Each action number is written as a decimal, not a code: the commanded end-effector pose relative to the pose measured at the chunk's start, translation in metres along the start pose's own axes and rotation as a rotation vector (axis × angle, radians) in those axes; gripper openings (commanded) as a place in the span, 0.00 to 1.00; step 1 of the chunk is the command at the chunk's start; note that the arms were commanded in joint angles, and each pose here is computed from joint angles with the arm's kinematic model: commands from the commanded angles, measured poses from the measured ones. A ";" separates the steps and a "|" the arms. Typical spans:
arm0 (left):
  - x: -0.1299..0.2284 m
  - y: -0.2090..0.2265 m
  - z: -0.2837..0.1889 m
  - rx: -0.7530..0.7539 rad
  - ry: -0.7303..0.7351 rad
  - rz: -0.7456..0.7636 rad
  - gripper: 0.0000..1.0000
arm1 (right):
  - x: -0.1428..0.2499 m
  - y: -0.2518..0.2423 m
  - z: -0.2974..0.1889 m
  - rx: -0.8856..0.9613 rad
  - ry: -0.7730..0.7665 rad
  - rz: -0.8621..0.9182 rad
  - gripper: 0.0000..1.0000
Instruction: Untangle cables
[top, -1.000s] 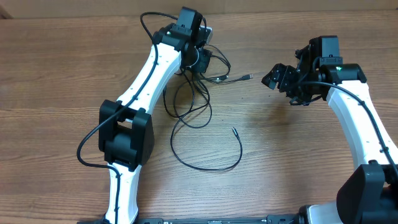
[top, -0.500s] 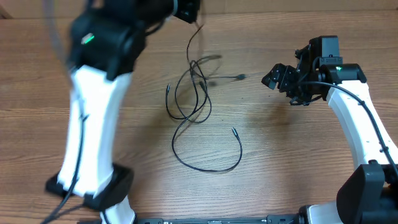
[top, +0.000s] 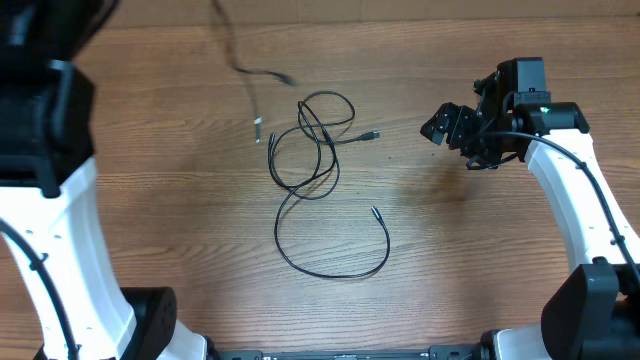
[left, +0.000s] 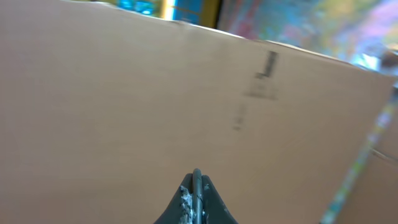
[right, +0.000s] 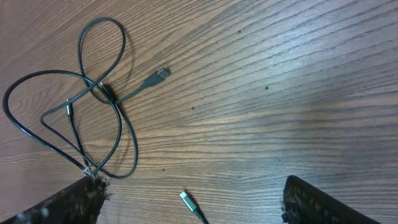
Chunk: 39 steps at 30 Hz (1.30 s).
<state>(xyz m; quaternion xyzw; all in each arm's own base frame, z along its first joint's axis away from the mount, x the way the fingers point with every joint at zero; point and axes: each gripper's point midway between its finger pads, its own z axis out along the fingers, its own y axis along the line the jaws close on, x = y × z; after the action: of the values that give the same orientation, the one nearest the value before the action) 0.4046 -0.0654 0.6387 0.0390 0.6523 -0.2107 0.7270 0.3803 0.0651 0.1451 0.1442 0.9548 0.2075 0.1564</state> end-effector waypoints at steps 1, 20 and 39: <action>-0.008 0.048 -0.018 -0.131 -0.005 -0.063 0.04 | 0.002 -0.001 0.001 0.005 0.005 -0.008 0.89; 0.138 0.363 -0.134 -1.195 0.289 -0.443 0.04 | 0.008 -0.006 0.001 0.029 0.026 -0.001 0.90; 0.178 0.369 -0.089 -1.030 0.392 -0.498 1.00 | 0.005 -0.005 0.001 0.024 0.014 -0.006 0.90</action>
<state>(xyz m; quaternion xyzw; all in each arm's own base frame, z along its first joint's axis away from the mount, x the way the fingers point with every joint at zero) 0.4663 0.2940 0.3037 -0.4779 0.7918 0.0318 0.3790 0.3752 0.0636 0.1425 0.1461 0.9574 0.2015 0.1462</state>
